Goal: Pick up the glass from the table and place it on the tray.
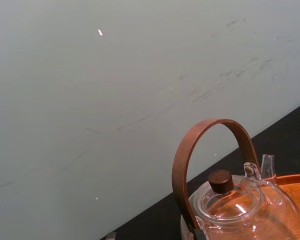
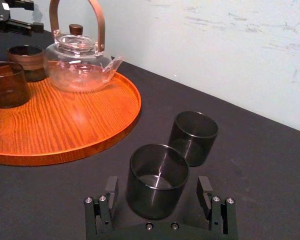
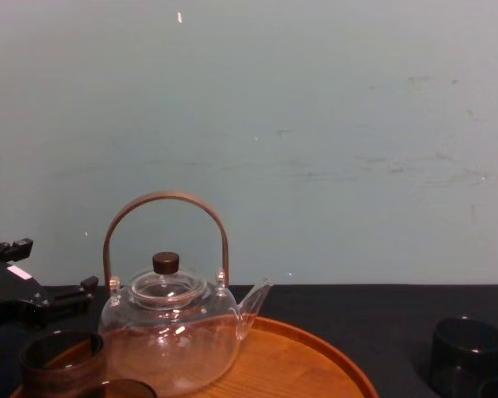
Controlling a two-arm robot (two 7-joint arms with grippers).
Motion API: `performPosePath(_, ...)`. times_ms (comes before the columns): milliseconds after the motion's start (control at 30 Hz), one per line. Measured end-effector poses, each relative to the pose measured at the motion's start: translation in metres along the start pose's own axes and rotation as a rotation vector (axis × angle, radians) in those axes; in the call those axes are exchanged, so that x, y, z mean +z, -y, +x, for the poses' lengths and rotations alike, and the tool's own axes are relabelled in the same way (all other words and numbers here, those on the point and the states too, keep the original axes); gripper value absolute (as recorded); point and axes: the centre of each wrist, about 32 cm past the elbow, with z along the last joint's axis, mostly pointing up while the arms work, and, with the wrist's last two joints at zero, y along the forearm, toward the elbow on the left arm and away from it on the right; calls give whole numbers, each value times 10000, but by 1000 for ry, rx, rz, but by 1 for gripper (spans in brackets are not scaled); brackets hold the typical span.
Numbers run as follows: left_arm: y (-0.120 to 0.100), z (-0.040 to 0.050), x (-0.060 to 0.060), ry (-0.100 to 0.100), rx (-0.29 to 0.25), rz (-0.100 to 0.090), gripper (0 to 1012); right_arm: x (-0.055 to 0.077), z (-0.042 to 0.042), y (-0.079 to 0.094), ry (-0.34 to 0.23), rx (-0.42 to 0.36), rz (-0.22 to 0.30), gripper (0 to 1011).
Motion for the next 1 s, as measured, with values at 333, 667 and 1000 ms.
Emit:
performPosePath(333, 0, 0, 0, 0, 0, 0, 1001, 1, 34, -121, 5, -1, -8, 1002)
performPosePath(667, 0, 0, 0, 0, 0, 0, 1001, -40, 56, -267, -14, 18, -20, 1002)
performPosePath(1000, 0, 0, 0, 0, 0, 0, 1001, -87, 79, -417, -40, 35, -25, 1002)
